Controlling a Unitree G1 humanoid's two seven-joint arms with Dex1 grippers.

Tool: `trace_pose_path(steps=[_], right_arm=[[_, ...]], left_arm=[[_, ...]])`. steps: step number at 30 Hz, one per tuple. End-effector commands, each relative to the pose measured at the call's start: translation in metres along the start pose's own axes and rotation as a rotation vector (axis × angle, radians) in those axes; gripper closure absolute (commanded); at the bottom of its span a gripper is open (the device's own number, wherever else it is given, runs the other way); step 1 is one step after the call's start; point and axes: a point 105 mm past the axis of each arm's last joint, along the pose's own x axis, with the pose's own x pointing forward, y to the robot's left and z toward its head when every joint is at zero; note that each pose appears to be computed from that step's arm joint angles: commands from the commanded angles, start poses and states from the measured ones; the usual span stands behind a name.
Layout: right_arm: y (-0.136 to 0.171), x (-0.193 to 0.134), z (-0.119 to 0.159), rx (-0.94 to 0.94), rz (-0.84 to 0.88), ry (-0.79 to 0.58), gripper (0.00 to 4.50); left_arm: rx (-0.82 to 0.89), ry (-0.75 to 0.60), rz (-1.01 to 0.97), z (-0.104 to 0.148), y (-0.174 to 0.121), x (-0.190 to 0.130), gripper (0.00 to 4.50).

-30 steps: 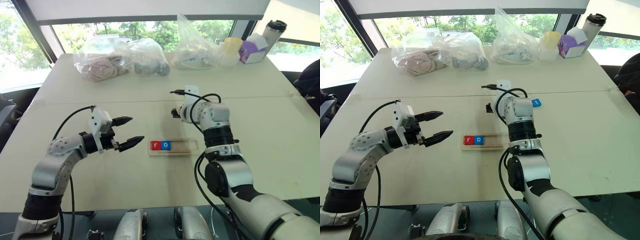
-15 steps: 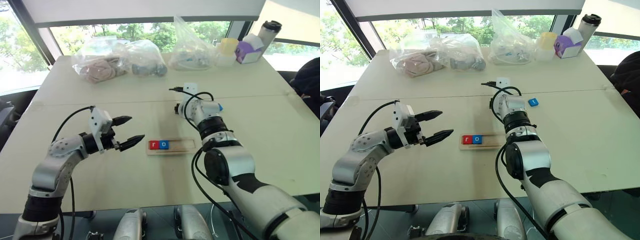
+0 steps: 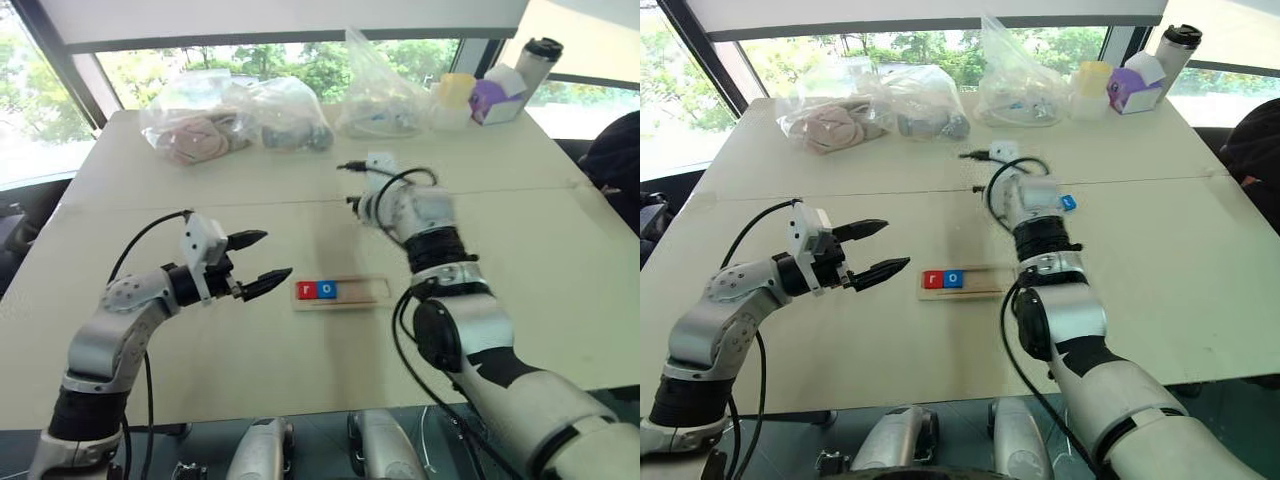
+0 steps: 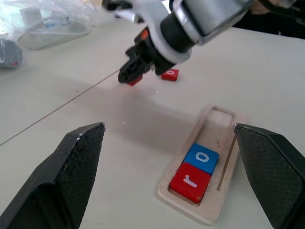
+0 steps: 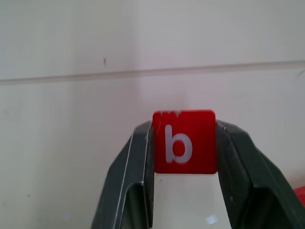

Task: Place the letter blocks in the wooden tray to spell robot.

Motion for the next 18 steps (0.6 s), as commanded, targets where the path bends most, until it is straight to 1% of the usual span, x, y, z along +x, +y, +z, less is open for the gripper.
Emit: trace_pose_path(steps=[1,3,5,7,10,12,15,18], right_arm=[[-0.009,-0.038,0.000,-0.042,0.070,0.001,3.35],[-0.024,-0.051,-0.015,-0.061,0.080,0.007,3.35],[-0.032,-0.061,-0.026,-0.108,0.100,-0.018,3.35],[-0.042,-0.067,-0.042,-0.111,0.090,-0.026,3.35],[-0.057,-0.075,-0.069,-0.100,0.027,-0.016,3.35],[-0.063,-0.078,-0.081,-0.096,-0.006,-0.005,3.35],[-0.074,-0.081,-0.106,-0.030,-0.054,0.040,3.35],[-0.076,-0.085,-0.118,0.002,-0.075,0.065,3.35]], left_arm=[[0.003,-0.031,-0.027,0.008,-0.005,0.003,0.00],[-0.002,-0.028,-0.037,0.006,-0.007,0.005,0.00],[-0.006,-0.026,-0.042,0.005,-0.007,0.006,0.00],[-0.010,-0.025,-0.046,0.005,-0.005,0.006,0.00],[-0.011,-0.020,-0.055,0.005,-0.002,0.006,0.00],[-0.010,-0.018,-0.062,0.005,-0.001,0.006,0.00],[-0.003,-0.011,-0.081,0.004,-0.001,0.009,0.00],[0.002,-0.008,-0.093,0.005,-0.001,0.010,0.00]])
